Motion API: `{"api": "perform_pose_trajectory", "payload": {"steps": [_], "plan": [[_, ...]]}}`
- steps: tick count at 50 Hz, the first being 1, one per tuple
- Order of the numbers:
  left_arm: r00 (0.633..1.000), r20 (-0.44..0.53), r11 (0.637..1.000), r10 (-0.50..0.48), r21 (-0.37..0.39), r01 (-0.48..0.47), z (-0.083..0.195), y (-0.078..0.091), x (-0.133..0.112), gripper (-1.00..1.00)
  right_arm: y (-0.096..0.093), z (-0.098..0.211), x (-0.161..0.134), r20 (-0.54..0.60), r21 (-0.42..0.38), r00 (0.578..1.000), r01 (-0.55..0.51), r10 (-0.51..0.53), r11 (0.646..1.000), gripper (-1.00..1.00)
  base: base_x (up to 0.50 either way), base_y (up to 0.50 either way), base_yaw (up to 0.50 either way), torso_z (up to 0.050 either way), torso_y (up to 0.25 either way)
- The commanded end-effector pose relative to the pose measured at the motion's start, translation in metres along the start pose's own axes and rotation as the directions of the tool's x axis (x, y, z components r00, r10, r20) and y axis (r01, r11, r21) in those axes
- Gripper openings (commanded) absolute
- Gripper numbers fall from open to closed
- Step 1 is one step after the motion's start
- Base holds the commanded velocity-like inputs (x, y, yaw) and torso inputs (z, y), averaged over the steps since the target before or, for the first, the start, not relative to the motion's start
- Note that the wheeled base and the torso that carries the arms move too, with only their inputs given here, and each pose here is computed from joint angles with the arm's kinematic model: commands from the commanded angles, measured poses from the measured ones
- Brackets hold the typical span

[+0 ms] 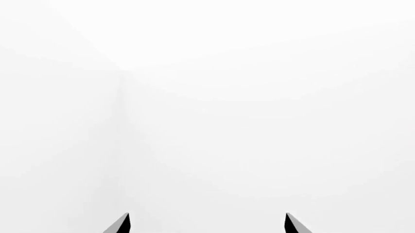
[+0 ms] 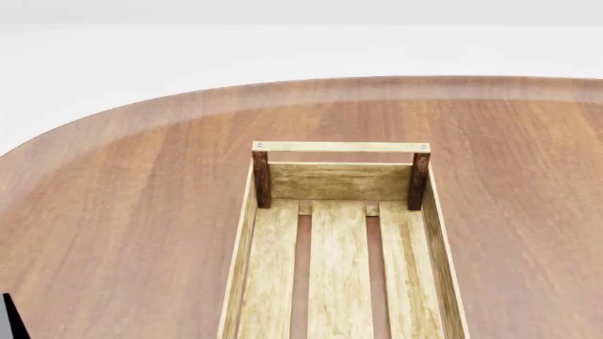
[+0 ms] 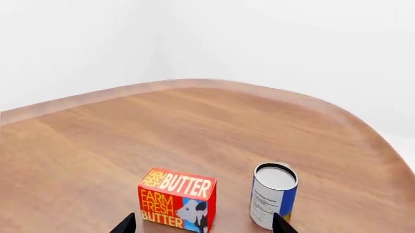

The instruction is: Pick up the cream cheese and put it in the tray.

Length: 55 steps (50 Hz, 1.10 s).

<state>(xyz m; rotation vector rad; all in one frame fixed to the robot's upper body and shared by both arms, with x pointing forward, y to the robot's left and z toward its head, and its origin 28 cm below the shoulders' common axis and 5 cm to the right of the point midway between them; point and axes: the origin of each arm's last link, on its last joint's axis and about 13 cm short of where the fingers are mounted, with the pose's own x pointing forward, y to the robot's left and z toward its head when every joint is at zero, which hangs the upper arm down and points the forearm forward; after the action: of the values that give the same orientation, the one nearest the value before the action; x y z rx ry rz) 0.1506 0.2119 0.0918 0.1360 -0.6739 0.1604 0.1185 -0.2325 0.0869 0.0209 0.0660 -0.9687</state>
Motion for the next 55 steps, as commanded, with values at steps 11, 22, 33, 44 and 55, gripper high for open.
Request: {"api": "perform_pose_trajectory", "payload": {"steps": [11,22,33,44,55], "plan": [[1.0,0.002,1.0,0.005,0.005,-0.005,0.0,0.001,0.0,1.0,-0.018,-0.022,-0.001,-0.05,-0.006,0.998,0.037,-0.037,0.999,1.0,0.0,0.0,0.0,0.0,0.0],[1.0,0.004,1.0,0.007,0.004,-0.007,0.0,0.001,0.0,1.0,-0.019,-0.028,-0.001,-0.065,-0.007,0.997,0.044,-0.045,0.999,1.0,0.0,0.0,0.0,0.0,0.0],[1.0,0.004,1.0,0.006,0.006,-0.006,0.0,0.001,0.0,1.0,-0.023,-0.032,0.0,-0.08,-0.011,0.995,0.058,-0.059,0.998,1.0,0.0,0.0,0.0,0.0,0.0],[1.0,0.005,1.0,0.005,0.006,-0.005,0.0,0.001,0.0,1.0,-0.025,-0.042,0.001,-0.112,-0.033,0.991,0.074,-0.077,0.997,1.0,0.0,0.0,0.0,0.0,0.0],[1.0,0.002,1.0,0.004,0.007,-0.004,0.0,0.0,0.0,1.0,-0.026,-0.047,0.003,-0.126,-0.043,0.988,0.084,-0.088,0.996,1.0,0.0,0.0,0.0,0.0,0.0]]}}
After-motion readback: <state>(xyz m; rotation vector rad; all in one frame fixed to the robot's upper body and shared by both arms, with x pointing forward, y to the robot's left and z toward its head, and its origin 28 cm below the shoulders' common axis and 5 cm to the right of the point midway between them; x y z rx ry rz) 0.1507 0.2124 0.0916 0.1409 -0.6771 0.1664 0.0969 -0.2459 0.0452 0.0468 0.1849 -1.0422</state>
